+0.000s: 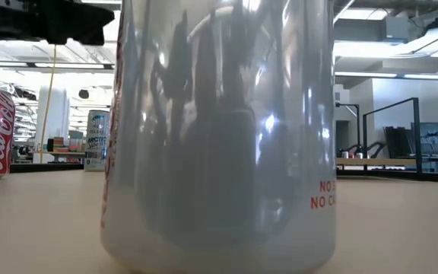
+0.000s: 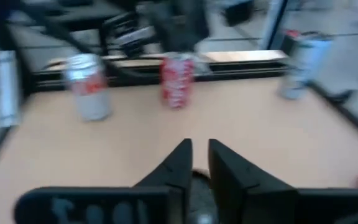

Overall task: Place canned beverage on shelf
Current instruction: Put the white-pink soda can on the shelf align with the other white-pink soda can

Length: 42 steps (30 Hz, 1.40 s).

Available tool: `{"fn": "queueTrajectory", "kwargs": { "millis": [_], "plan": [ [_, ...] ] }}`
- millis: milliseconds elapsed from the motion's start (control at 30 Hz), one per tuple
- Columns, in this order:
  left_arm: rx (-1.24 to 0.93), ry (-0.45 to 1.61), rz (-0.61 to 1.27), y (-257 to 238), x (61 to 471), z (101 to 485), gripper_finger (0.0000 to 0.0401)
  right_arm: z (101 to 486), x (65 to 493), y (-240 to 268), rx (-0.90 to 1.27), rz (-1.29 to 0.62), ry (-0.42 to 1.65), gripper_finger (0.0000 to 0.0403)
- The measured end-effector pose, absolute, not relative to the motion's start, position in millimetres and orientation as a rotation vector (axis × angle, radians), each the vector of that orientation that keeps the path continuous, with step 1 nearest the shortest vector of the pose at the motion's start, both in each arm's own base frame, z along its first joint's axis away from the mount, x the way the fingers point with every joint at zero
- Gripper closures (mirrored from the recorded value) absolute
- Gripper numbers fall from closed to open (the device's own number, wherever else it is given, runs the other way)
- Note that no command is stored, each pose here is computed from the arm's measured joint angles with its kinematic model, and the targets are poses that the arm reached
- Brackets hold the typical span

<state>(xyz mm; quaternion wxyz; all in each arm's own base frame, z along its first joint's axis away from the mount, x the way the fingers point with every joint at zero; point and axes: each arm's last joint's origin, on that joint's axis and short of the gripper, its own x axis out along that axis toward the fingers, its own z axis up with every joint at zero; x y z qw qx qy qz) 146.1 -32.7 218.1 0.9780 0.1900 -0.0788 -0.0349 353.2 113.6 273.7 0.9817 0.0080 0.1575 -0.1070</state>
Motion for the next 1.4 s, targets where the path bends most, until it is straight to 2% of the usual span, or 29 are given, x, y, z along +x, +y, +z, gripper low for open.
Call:
{"fn": "queueTrajectory", "kwargs": {
  "millis": [133,400,533,1100,1400],
  "plan": [
    [0.400,-0.240,-0.045,-32,142,225,0.0401,289,357,109,0.073,-0.293,0.281,0.0264],
    [0.459,-0.179,-0.063,-32,143,218,0.0401,287,352,117,0.139,-0.273,0.366,0.0109],
    [0.462,-0.175,-0.064,-32,143,218,0.0401,284,347,126,0.113,-0.252,0.405,0.0069],
    [0.375,-0.136,-0.086,-32,143,215,0.0401,270,347,116,0.123,-0.294,0.446,0.0065],
    [0.381,-0.108,-0.093,-32,143,212,0.0401,248,365,112,0.081,-0.291,0.473,0.0064]
  ]
}}
